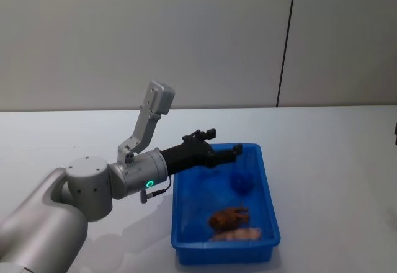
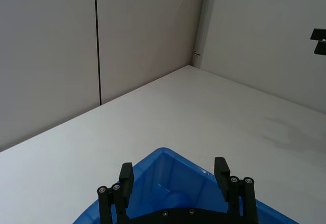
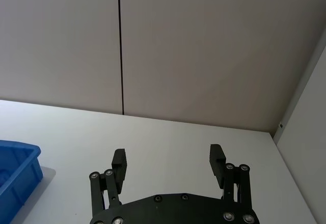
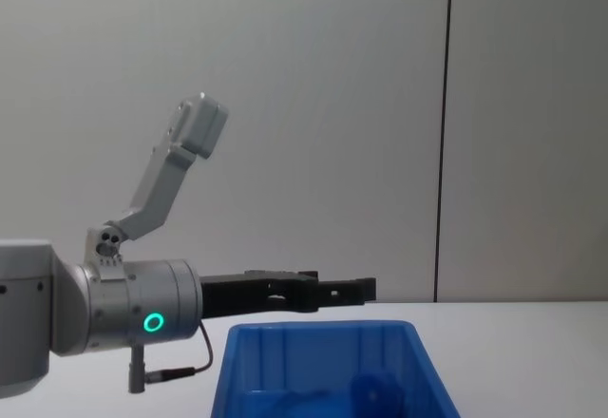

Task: Pick up the two dolls from the table and place them into the box.

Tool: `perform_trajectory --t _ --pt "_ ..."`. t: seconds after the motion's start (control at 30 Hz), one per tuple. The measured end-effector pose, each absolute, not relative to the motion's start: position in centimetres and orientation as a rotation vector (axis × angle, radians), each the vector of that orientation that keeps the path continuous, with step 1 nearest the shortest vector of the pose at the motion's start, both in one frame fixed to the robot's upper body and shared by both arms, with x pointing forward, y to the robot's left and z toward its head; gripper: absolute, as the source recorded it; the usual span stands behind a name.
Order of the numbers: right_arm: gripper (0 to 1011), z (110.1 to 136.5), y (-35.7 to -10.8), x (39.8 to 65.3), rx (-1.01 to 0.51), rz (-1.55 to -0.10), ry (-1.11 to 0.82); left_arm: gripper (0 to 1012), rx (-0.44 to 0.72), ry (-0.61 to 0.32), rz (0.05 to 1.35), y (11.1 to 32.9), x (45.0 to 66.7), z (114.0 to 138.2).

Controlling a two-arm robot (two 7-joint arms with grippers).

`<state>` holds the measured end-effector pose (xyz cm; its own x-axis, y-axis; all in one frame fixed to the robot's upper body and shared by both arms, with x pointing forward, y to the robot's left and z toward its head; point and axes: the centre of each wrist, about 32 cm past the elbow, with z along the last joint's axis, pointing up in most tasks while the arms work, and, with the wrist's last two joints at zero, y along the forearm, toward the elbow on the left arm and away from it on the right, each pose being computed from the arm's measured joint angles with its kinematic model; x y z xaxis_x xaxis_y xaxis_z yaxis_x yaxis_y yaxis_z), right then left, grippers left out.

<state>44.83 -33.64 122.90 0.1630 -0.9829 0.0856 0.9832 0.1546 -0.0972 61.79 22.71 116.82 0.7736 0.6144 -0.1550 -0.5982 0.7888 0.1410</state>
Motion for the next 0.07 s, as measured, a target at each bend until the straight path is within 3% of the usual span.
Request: perform_trajectory --t 0.07 --pt "1001 122.90 -33.64 44.83 -0.141 -1.409 -0.002 1001 0.086 0.198 0.657 22.70 61.81 116.78"
